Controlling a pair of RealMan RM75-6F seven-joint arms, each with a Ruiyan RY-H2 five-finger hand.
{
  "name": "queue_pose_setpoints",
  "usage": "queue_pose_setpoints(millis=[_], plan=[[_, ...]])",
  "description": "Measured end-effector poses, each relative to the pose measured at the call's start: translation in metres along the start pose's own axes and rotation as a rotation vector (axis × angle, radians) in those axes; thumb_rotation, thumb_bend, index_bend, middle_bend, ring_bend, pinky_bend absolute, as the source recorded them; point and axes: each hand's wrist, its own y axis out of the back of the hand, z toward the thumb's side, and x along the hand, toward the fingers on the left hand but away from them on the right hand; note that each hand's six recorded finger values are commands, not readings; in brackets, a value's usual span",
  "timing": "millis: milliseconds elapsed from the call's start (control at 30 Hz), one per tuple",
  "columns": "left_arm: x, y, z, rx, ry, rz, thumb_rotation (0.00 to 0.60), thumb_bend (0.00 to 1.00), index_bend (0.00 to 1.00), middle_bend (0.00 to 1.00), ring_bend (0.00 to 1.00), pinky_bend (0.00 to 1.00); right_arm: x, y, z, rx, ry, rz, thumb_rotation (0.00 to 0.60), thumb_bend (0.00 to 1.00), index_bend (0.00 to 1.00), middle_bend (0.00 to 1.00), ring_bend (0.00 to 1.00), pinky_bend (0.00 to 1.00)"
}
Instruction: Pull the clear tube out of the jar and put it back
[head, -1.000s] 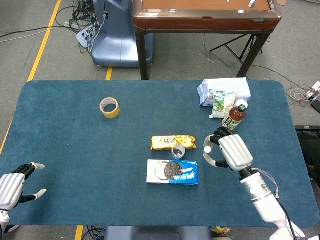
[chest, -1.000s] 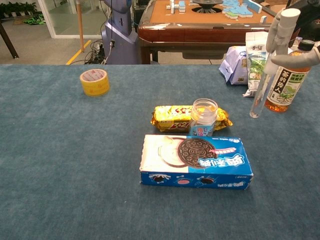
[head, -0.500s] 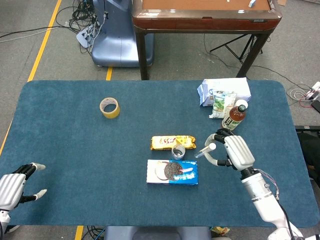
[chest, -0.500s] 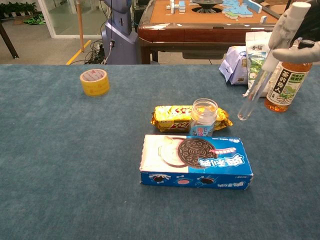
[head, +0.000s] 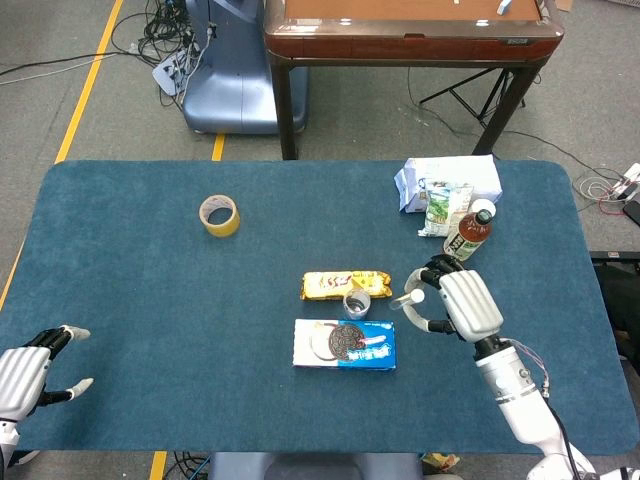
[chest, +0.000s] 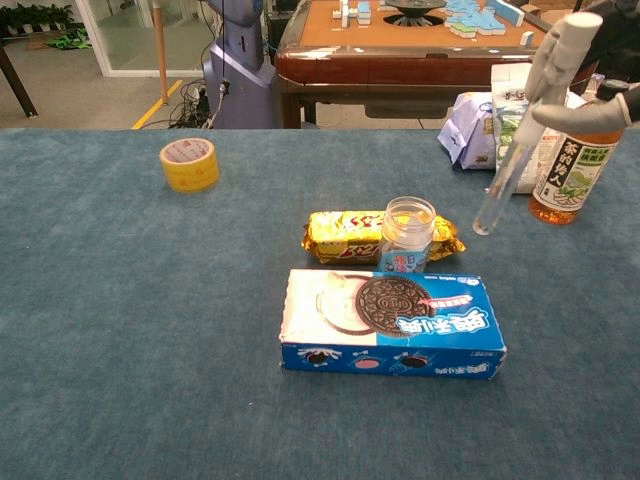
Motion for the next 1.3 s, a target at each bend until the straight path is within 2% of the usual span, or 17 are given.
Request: queue_pose_setpoints(millis=[100,233,500,833,1300], plan=[[0.000,0.000,0.000,-0.002,0.001,0.001,0.600,0.16,0.31,0.31,0.27,0.46,-0.002,0.004,0.011,-0.130,0.061,-0.043,0.600,0.55,0.68,0.56,0.34,0.20],[0.000,0.000,0.000,-0.003,0.000,0.001,0.600,0.16,0.31,0.31,0.27,0.46,-0.007,0.009,0.022,-0.195,0.119,-0.098,0.600,0.55,0.68,0.56,0.34,0.20],[-0.001,0.003,-0.002,-0.012,0.003,0.006,0.600,0.17,0.31,0.31,0.27,0.46,-0.019,0.000,0.028,-0.205,0.135,-0.114,0.600,0.55,0.68,0.56,0.34,0.20],[-0.002,0.005,-0.002,-0.017,0.001,0.009,0.600,0.17,0.31,0.31,0.27,0.46,-0.031,-0.016,0.033,-0.211,0.143,-0.092,0.600,0.55,0.68,0.56,0.34,0.20],[-0.003,0.008,-0.003,-0.025,0.005,0.017,0.600,0.16,0.31,0.31,0.27,0.46,-0.039,-0.038,0.021,-0.202,0.101,-0.057,0.600,0.55,0.68,0.55,0.34,0.20]])
